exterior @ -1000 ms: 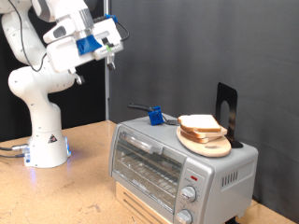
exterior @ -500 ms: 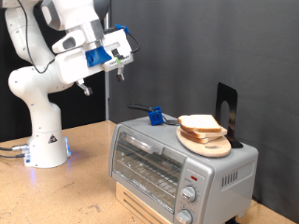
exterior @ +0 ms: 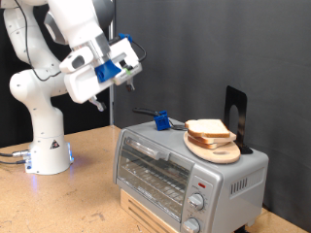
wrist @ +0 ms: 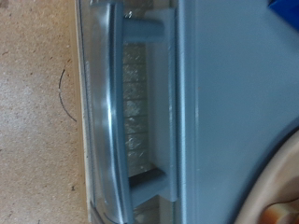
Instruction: Make a piece of toast with the oven
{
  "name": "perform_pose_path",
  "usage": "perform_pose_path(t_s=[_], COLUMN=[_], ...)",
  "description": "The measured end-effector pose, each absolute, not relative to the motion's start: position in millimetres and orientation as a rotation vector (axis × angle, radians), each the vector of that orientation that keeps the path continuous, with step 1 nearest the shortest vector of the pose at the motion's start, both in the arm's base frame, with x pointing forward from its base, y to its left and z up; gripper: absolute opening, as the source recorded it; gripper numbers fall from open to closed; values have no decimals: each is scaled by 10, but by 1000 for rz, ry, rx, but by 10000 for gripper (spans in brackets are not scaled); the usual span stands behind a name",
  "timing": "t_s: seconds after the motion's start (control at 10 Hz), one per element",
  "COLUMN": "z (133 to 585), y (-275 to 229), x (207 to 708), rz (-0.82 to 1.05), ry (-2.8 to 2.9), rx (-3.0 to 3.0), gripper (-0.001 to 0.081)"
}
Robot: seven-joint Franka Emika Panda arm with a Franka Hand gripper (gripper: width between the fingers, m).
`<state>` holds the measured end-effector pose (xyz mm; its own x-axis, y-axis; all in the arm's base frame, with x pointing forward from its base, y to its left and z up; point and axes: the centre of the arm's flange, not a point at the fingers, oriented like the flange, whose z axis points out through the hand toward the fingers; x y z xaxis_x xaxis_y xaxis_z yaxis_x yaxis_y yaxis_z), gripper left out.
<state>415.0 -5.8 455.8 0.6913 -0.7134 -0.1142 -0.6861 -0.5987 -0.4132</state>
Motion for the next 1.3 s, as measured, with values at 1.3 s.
perform_pose_path(t_s=[1.3], z=[3648], y=[184], x=[4335], rz=[-105], ry=[1143], rx=[-2539], gripper=[806])
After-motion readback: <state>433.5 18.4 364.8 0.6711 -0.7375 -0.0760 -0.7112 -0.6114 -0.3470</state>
